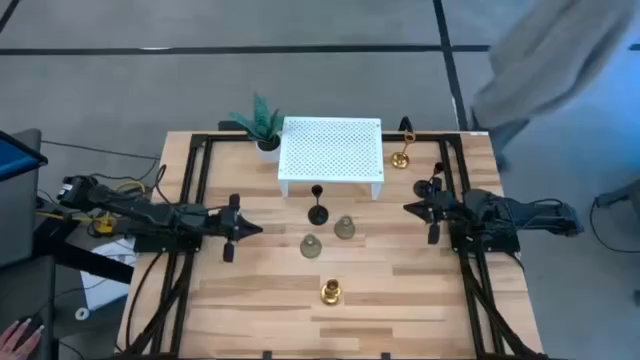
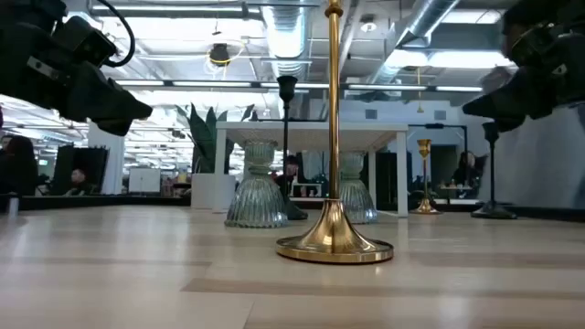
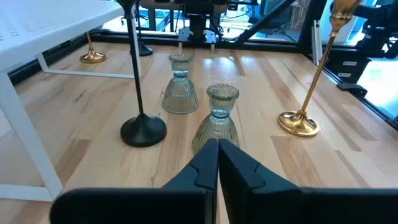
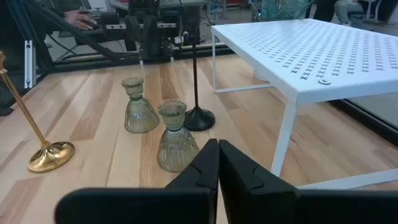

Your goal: Pick & Place candle stick holders

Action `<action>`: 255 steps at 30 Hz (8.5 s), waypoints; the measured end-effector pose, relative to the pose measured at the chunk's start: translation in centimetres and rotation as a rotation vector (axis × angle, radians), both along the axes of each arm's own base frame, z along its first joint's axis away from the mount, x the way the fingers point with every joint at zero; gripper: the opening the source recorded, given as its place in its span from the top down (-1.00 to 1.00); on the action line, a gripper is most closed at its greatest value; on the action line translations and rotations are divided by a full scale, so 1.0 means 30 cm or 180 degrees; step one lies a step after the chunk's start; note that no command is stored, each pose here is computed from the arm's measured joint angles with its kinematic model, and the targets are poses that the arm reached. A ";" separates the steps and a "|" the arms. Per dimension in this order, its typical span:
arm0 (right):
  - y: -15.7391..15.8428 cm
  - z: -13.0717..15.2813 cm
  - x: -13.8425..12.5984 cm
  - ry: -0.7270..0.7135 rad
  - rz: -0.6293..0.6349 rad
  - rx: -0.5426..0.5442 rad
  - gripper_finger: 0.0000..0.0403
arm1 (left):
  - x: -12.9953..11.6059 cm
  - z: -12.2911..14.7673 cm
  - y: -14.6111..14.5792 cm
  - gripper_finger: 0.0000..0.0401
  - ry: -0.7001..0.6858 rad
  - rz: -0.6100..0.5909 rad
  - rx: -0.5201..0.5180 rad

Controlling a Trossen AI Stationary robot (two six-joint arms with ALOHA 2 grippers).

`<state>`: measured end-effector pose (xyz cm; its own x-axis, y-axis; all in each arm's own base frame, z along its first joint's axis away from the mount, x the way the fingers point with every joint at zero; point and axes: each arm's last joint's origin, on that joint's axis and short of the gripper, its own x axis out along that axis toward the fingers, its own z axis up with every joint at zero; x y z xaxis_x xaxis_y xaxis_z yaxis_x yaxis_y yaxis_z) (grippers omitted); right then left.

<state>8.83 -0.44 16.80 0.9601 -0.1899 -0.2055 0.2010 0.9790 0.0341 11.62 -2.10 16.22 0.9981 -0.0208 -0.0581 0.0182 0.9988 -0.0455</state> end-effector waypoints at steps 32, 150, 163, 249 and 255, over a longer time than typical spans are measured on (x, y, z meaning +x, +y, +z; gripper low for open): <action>0.000 0.000 0.000 0.0001 -0.0001 0.0001 1.00 | 0.000 0.000 0.000 0.94 -0.0001 0.0001 0.0000; -0.003 0.104 -0.002 -0.1067 -0.0200 0.1288 1.00 | -0.001 0.090 0.016 0.98 -0.0763 0.0442 -0.1852; -0.019 0.349 -0.134 -0.1082 -0.0650 0.0905 1.00 | -0.004 0.170 0.023 0.98 -0.0968 0.0665 -0.1218; -0.031 0.494 -0.054 0.1293 -0.1920 0.0882 1.00 | 0.005 0.161 0.022 0.98 -0.0883 0.0715 -0.1129; -0.041 0.680 -0.093 0.1055 -0.1948 0.0476 1.00 | 0.005 0.161 0.022 0.98 -0.0883 0.0714 -0.1130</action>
<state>6.03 -1.66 37.21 0.5727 -0.6219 -0.5341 0.7362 0.6768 0.0013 11.76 -1.44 21.05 0.9571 0.2255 0.1818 -0.1355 0.9033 -0.4071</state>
